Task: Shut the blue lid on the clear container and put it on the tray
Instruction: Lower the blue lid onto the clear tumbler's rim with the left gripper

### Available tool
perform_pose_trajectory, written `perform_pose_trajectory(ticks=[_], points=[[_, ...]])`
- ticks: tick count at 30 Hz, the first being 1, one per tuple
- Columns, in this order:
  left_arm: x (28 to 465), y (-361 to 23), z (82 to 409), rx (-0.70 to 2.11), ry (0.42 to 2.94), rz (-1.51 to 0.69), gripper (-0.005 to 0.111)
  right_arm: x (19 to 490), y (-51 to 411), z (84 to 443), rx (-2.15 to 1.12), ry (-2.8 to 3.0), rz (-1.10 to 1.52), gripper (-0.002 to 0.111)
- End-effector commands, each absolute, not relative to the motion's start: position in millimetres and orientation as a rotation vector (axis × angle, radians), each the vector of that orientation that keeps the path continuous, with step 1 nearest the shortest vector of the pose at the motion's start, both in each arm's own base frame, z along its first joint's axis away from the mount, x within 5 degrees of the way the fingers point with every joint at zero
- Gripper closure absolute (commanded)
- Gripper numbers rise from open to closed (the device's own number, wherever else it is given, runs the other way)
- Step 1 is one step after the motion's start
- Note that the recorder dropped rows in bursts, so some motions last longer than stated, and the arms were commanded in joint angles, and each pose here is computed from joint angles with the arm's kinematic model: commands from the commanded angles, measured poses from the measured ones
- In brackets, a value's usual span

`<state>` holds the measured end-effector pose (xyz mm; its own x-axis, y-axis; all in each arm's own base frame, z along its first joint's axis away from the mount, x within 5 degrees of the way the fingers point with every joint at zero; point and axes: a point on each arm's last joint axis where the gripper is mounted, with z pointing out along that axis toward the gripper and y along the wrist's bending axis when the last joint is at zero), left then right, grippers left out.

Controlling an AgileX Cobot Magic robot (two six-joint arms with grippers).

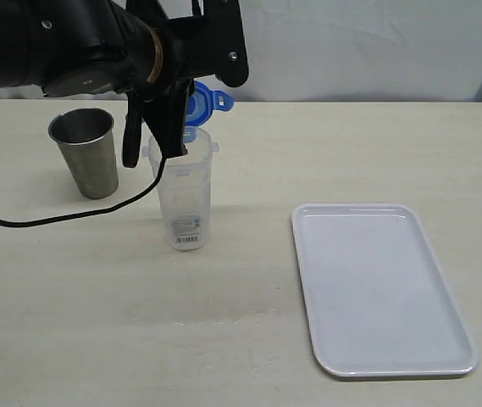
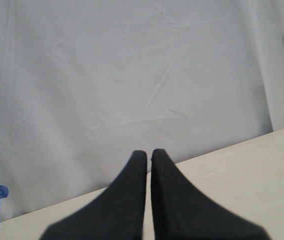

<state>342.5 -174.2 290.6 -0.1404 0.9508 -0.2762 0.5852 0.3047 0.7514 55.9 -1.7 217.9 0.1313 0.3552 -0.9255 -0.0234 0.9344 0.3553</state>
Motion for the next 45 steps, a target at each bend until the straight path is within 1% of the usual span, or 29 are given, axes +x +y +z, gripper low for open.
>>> perform_pose_trajectory(ticks=[1, 9, 18, 24, 45], points=[[340, -175, 294, 1.372, 1.818, 0.615, 0.107, 56, -2, 217, 0.275, 1.416, 0.269, 0.104], [335, -173, 305, 1.348, 1.797, 0.613, 0.107, 56, -2, 217, 0.275, 1.416, 0.269, 0.104], [334, -172, 304, 1.354, 1.820, 0.625, 0.107, 56, -2, 217, 0.275, 1.416, 0.269, 0.104], [327, -182, 303, 1.396, 1.805, 0.626, 0.107, 56, -2, 217, 0.275, 1.416, 0.269, 0.104], [326, -180, 301, 1.398, 1.836, 0.637, 0.107, 56, -2, 217, 0.271, 1.416, 0.264, 0.104]])
